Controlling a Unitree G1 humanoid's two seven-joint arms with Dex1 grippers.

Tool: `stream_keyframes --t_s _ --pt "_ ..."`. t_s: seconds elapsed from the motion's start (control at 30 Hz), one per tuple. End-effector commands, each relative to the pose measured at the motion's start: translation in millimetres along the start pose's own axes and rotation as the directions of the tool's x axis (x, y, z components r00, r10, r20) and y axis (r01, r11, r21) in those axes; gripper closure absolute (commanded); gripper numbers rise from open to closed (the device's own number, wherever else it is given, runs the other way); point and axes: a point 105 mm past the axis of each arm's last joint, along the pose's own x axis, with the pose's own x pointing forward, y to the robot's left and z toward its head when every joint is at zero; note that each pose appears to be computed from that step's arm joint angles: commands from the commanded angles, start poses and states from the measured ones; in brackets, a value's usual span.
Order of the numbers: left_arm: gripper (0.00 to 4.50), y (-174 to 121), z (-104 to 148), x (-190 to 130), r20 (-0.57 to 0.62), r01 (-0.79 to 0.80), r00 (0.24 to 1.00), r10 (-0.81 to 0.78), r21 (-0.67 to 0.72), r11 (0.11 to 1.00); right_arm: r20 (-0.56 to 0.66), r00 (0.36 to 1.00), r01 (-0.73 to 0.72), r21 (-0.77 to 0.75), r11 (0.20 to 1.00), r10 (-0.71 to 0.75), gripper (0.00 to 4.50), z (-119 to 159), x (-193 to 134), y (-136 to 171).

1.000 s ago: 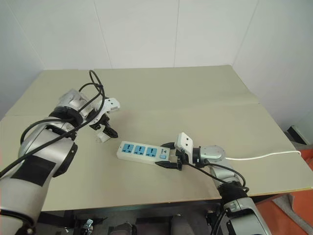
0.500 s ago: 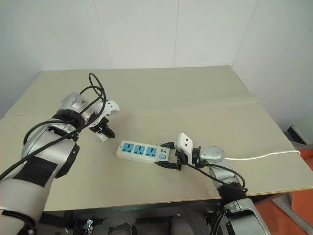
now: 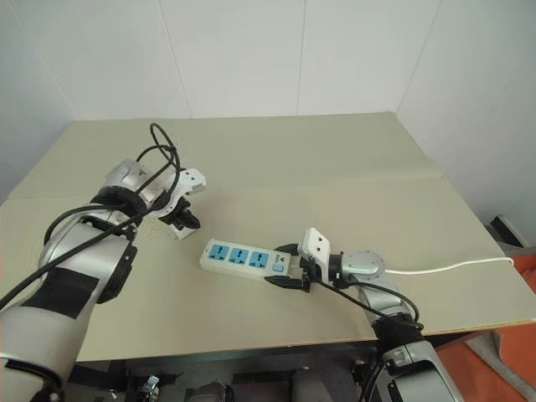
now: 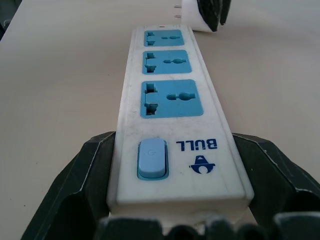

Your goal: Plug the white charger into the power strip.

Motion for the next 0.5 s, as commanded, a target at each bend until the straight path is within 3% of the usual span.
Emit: stream_keyframes --t_s 0.03,0.1,0.2,0.27,0.33,0.4,0.5 --pt "3.48 0.1 57.7 -38.5 0.256 0.007 0.967 -0.015 0.034 0.999 -0.096 0.995 -0.026 0.042 0.999 0.03 1.1 -25.4 2.7 13.4" --pt "3.48 -8.6 92.5 -63.9 0.526 0.064 0.842 -0.121 0.125 0.99 -0.089 0.996 -0.028 0.033 0.999 0.03 1.1 -22.3 2.4 13.7" --pt "3.48 -23.7 109.0 -94.1 0.685 0.106 0.677 -0.271 0.274 0.956 -0.067 0.997 -0.042 0.022 0.999 0.043 1.1 -16.4 1.7 15.5" --pt "3.48 -35.5 113.7 -112.8 0.794 0.117 0.504 -0.339 0.327 0.938 -0.052 0.996 -0.07 0.008 0.998 0.071 1.1 -13.1 1.0 19.3" --pt "3.48 -51.6 107.1 -122.6 0.849 0.125 0.344 -0.4 0.381 0.916 -0.052 0.995 -0.089 -0.004 0.996 0.089 1.1 -12.4 0.2 21.4" --pt "3.48 -66.9 96.4 -122.0 0.861 0.115 0.261 -0.436 0.421 0.9 -0.055 0.994 -0.096 -0.01 0.995 0.095 1.1 -12.5 0.1 21.6" --pt "3.48 -85.8 81.6 -110.4 0.86 0.174 0.228 -0.457 0.425 0.888 -0.06 0.993 -0.105 -0.018 0.994 0.104 1.1 -12.7 1.4 21.6"
